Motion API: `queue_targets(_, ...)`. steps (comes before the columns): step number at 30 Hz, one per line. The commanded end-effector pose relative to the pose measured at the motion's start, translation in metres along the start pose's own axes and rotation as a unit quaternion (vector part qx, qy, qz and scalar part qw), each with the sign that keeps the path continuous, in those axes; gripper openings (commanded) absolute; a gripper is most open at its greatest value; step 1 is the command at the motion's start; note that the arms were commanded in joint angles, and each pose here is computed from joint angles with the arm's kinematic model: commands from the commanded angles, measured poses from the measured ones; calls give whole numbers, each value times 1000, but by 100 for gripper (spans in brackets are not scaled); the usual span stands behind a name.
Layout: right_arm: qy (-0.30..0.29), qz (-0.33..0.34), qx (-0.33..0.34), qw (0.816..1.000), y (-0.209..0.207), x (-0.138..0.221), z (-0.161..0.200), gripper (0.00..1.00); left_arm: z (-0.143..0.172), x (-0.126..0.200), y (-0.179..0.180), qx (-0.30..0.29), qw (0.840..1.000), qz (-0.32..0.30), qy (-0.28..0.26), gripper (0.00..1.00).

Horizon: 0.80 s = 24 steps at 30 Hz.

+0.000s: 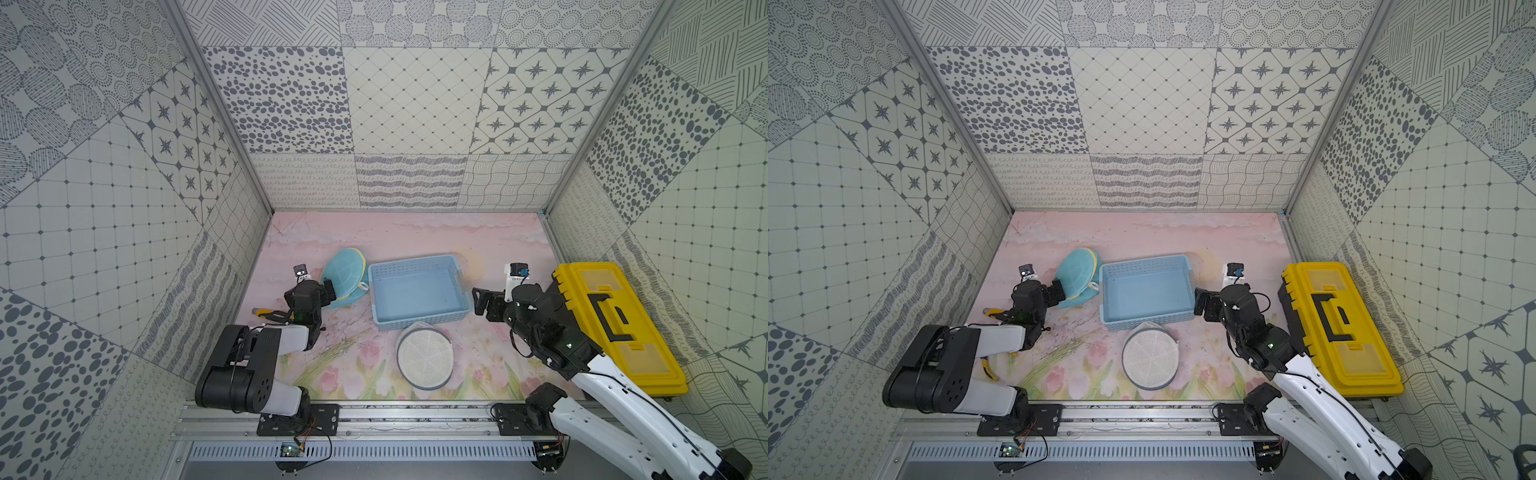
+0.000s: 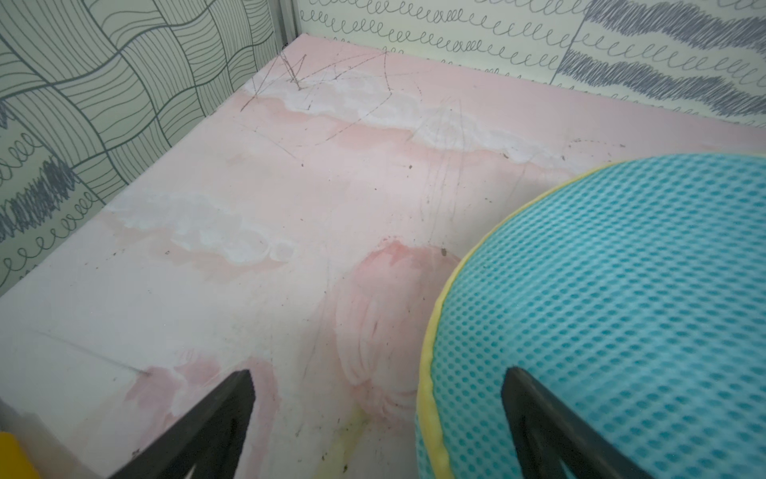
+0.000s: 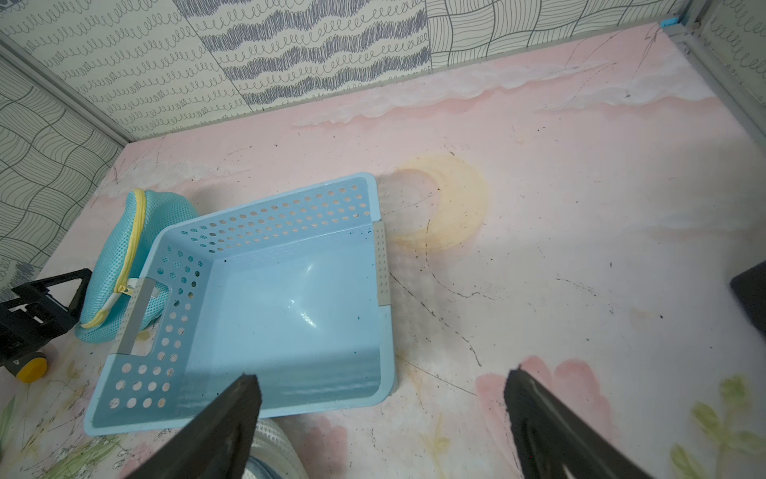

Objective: Turn the laundry bag inside out
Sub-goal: Reset both arms

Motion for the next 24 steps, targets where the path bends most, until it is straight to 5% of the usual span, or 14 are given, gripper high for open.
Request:
queue_targets(1,-19,2,3,1000,-2,1,-5,97,-17,1,-12,-4,998,51,-42,99)
queue_targets(5,-21,-4,7,1000,-1,1,-5,97,-8,-12,-33,-45,994,92,-32,99)
queue_targets(17,-46,-43,28,998,9,-1,-8,97,-6,-11,-26,-34,997,72,-22,99)
queue_targets(24,-62,40,33,997,-25,-26,-35,97,-7,-12,-28,-39,996,71,-24,99)
Point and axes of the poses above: each gripper's point midway between its finger pads, its own x axis back along the fingers, its own y axis along the line the jaws close on, z = x × y, the point moved 2 cm from there along x, back along the fingers, and after that the axes turned 3 degrees about -x, right-handed, at the moved point
